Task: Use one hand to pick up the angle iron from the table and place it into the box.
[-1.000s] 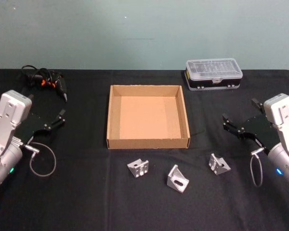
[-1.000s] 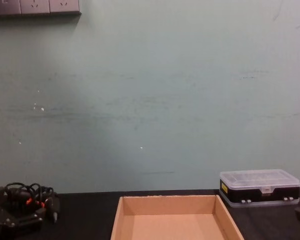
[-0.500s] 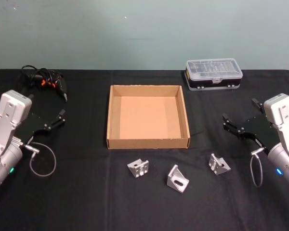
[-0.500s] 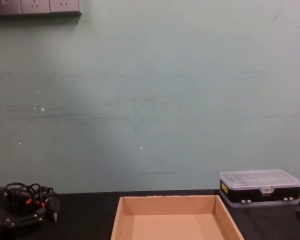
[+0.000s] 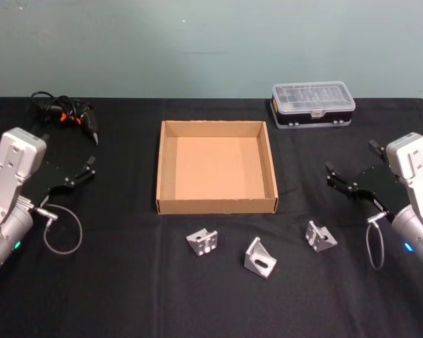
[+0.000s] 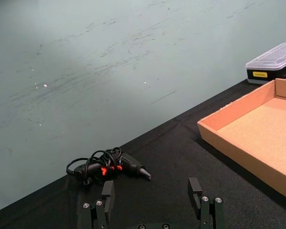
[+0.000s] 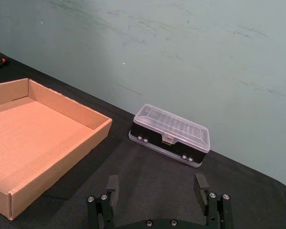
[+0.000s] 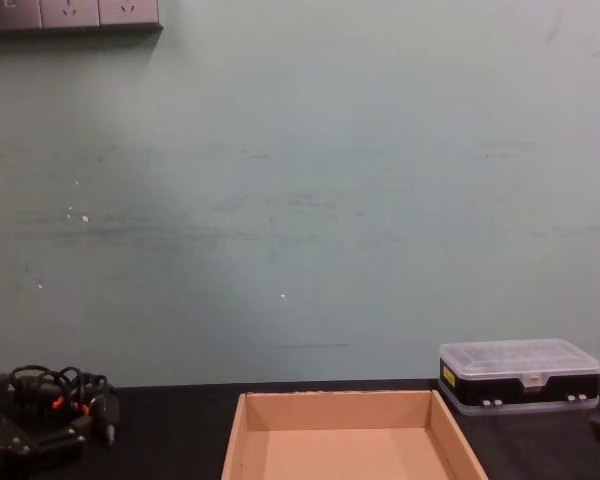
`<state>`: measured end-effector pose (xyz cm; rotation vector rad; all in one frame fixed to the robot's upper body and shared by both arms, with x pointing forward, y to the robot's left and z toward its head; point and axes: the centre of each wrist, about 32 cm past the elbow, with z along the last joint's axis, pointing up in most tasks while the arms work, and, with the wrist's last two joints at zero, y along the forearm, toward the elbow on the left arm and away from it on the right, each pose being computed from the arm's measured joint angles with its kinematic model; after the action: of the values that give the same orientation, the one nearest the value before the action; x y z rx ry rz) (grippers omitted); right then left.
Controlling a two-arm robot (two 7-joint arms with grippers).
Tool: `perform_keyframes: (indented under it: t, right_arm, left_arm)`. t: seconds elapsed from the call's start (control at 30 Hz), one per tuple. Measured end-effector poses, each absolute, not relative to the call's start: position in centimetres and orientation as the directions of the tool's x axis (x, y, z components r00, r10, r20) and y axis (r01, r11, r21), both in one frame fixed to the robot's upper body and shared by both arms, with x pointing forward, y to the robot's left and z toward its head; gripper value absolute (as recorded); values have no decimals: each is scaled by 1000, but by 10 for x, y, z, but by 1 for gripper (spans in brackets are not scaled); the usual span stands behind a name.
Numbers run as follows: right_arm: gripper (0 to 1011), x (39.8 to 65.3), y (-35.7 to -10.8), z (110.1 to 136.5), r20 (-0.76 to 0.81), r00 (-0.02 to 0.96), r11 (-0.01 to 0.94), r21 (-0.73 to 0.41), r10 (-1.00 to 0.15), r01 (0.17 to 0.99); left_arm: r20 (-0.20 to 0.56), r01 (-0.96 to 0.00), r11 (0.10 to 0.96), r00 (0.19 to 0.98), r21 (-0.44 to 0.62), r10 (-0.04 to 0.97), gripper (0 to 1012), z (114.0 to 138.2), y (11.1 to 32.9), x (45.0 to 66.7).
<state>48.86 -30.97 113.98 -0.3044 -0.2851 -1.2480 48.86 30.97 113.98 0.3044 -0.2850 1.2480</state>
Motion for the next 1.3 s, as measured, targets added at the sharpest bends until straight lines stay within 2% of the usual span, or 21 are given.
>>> perform_keyframes:
  t: [1.3]
  right_arm:
    - [1003,489,-310,1140,374,292,287,-70,-880,955]
  left_arm:
    - [374,-955,287,292,70,880,1011,1140,310,489]
